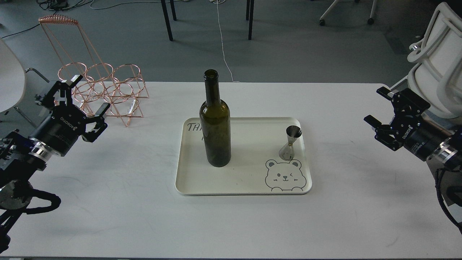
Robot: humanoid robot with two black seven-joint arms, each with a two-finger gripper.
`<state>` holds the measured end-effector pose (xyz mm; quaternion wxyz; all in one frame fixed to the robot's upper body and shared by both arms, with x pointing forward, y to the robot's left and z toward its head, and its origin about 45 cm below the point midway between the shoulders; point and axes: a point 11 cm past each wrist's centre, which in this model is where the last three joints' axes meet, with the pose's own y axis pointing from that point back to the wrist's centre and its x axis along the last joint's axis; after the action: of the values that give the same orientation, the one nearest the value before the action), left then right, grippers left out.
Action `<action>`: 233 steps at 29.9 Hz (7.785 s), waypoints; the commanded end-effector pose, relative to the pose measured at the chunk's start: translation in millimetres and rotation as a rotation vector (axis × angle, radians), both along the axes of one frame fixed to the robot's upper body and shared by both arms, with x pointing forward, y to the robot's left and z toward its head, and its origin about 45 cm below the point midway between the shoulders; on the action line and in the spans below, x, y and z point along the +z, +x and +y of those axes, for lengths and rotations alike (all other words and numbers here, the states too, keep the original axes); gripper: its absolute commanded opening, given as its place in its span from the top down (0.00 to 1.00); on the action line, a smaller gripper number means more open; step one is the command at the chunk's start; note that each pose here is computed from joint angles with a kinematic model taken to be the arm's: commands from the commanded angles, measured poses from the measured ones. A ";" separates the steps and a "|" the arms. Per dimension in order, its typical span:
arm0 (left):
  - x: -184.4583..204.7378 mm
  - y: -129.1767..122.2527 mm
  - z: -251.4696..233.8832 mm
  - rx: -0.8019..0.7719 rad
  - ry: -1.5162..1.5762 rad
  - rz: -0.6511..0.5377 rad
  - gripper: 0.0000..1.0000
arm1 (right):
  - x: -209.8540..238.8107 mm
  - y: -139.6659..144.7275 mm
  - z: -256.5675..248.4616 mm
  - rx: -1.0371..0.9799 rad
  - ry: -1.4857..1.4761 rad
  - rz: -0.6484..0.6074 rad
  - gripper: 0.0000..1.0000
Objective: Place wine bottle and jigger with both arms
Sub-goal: 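Move the right gripper toward the steel jigger on the tray, then grasp the steel jigger with the right gripper and lift it, then carry the jigger off the tray and set it on the table, then reach the left gripper to the neck of the green wine bottle, then close the left gripper on the bottle neck and lift it, then carry the bottle with the left gripper over the copper wine rack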
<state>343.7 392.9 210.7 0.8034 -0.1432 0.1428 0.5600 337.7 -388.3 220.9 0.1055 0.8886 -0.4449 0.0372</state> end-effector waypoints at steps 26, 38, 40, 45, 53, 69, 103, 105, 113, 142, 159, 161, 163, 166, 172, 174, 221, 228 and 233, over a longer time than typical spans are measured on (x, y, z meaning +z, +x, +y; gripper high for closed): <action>12.0 0.9 0.9 0.016 -0.022 -0.068 0.02 | -100.0 1.0 109.9 0.443 -1.102 -0.810 0.02; 13.2 1.4 0.9 0.018 -0.024 -0.072 0.02 | -119.7 9.5 146.5 0.450 -1.072 -0.836 0.47; 13.2 1.3 1.9 0.020 -0.024 -0.072 0.02 | -119.8 9.6 146.1 0.449 -1.073 -0.837 0.62; 13.8 1.4 1.6 0.019 -0.023 -0.074 0.02 | -116.4 12.4 145.1 0.446 -1.078 -0.846 0.77; 13.6 1.5 1.2 0.019 -0.025 -0.073 0.02 | -101.2 15.6 136.1 0.401 -1.086 -0.912 0.81; 16.9 2.0 -2.4 0.007 -0.027 -0.082 0.02 | -73.0 18.3 2.9 0.107 -1.223 -0.728 0.81; 19.6 2.0 -9.7 -0.019 -0.014 -0.091 0.02 | -121.2 -13.6 -28.9 0.102 -1.263 -0.539 0.69; 19.6 2.0 -9.7 -0.019 -0.014 -0.091 0.02 | -121.1 -13.5 -28.4 0.102 -1.262 -0.540 0.60; 21.5 3.6 -11.4 -0.027 -0.001 -0.097 0.02 | -117.7 -15.2 -30.5 0.109 -1.264 -0.547 0.16; 73.7 -5.9 -63.7 -0.326 0.521 -0.387 0.02 | 61.7 -1.2 3.5 -0.304 -0.123 -0.167 0.07; 121.1 -3.8 -153.1 -0.600 1.550 -0.946 0.02 | 39.3 57.1 3.9 -0.412 0.513 0.039 0.06; 116.9 -0.1 -168.2 -0.643 1.593 -0.989 0.02 | 37.6 56.5 5.3 -0.410 0.516 0.044 0.06; 109.3 5.7 -177.5 -0.662 1.614 -1.005 0.02 | 35.8 55.8 4.1 -0.414 0.513 0.047 0.06; 108.7 14.3 -186.6 -0.652 1.603 -1.014 0.02 | 32.5 54.1 3.0 -0.417 0.506 0.055 0.06; 100.1 20.4 -201.3 -0.662 1.557 -1.006 0.02 | 28.7 51.7 1.8 -0.423 0.500 0.063 0.06; 99.3 20.2 -202.8 -0.665 1.549 -1.005 0.02 | 28.8 51.7 0.3 -0.426 0.496 0.061 0.06; 97.0 29.6 -237.4 -0.670 1.507 -1.069 0.76 | 25.8 51.5 0.6 -0.427 0.491 0.067 0.06; 125.2 39.6 -227.3 -0.618 1.552 -1.102 0.91 | 25.0 51.8 1.0 -0.429 0.491 0.067 0.06; 185.8 51.3 -189.7 -0.524 1.570 -1.094 0.91 | 23.1 52.7 5.6 -0.426 0.499 0.071 0.06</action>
<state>389.9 184.9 362.0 0.7322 0.2280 -0.6268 0.1378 390.0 -384.5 244.5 -0.0932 0.7744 -0.6130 -0.1257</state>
